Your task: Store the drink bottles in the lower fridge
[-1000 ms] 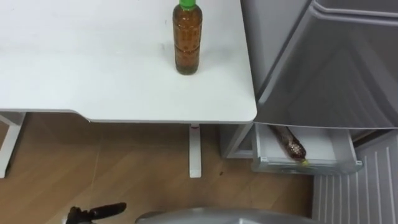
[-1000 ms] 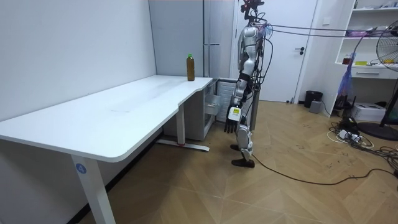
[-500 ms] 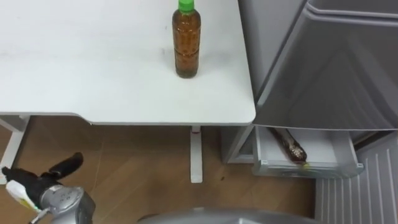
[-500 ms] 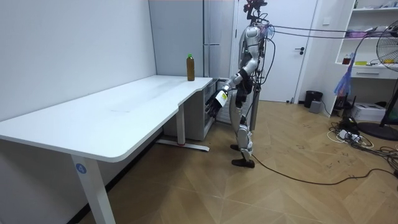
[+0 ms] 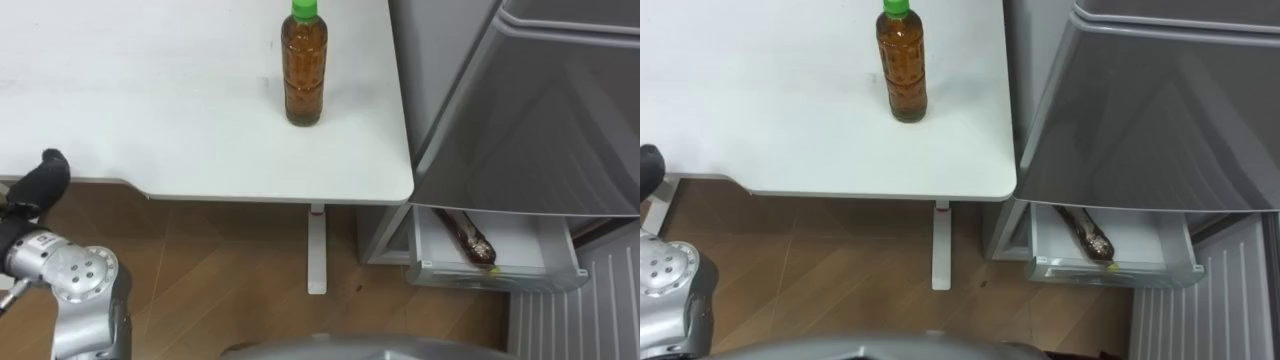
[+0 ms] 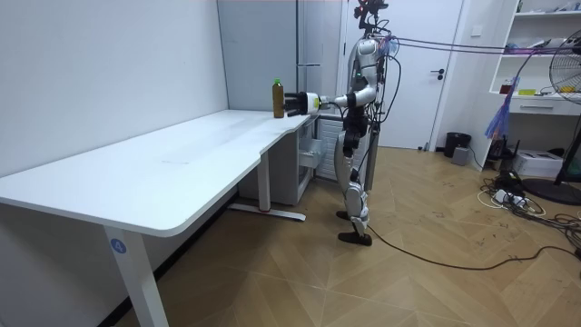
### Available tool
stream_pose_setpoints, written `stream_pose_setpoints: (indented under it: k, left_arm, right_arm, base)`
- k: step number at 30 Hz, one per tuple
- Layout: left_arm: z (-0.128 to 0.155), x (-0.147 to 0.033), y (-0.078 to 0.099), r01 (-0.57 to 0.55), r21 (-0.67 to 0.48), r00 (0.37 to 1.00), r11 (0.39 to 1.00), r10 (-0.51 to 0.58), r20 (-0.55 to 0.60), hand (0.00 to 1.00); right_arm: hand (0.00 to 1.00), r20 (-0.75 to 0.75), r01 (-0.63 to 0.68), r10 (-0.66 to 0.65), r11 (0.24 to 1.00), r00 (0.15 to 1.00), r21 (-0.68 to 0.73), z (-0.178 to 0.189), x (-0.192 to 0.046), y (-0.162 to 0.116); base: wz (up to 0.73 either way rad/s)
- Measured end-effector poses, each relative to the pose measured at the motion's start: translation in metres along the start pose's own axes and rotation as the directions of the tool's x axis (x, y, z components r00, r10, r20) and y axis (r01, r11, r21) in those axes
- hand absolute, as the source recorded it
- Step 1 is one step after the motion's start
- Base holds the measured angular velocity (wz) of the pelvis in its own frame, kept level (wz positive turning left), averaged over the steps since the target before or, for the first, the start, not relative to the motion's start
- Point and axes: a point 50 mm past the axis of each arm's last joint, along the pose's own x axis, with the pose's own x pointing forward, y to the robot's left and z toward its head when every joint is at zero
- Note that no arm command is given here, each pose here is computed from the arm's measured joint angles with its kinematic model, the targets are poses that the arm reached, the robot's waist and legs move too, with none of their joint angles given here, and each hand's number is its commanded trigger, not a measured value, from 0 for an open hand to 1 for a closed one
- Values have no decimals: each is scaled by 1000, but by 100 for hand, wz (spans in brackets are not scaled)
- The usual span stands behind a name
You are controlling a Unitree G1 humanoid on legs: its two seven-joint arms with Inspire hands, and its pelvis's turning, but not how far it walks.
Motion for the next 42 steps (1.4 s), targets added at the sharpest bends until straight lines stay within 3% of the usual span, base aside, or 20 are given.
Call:
stream_pose_setpoints:
  k: [4, 9, 15, 19, 23, 32, 37, 42]
  left_arm:
    - [19, 0, -2, 5, -3, 992, 1000, -4, 126, 0]
    - [23, 0, -7, 53, -12, 989, 998, -51, 140, 0]
    - [53, -9, -25, 253, -91, 944, 963, -225, 240, 0]
    - [56, -19, -42, 437, -93, 882, 894, -406, 238, 0]
    - [54, -23, -56, 564, -180, 825, 806, -540, 168, 0]
    - [37, -33, -76, 715, -264, 680, 647, -732, 46, 0]
    - [35, -35, -81, 739, -351, 619, 575, -785, 17, 0]
    - [35, -38, -84, 765, -368, 574, 529, -819, 18, 0]
  right_arm:
    - [0, -2, 13, -13, 999, 1000, -39, -2, 0, -2]
    - [0, -27, 16, -18, 996, 999, -87, -9, -1, -4]
    - [0, -27, 1, -5, 990, 1000, -138, -4, 0, -2]
    - [0, -41, -18, 11, 981, 999, -195, -4, 0, -1]
    - [0, -63, -17, 2, 971, 998, -239, -4, 0, -2]
    - [0, -75, -22, -2, 948, 997, -317, -1, 0, -4]
    - [0, -98, -26, -6, 944, 995, -328, -3, 0, -5]
    - [0, -130, -29, -14, 945, 991, -326, -6, 0, -6]
  base:
    - [0]
    - [-2]
    - [0]
    - [-5]
    - [-1]
    - [-9]
    - [-8]
    - [0]
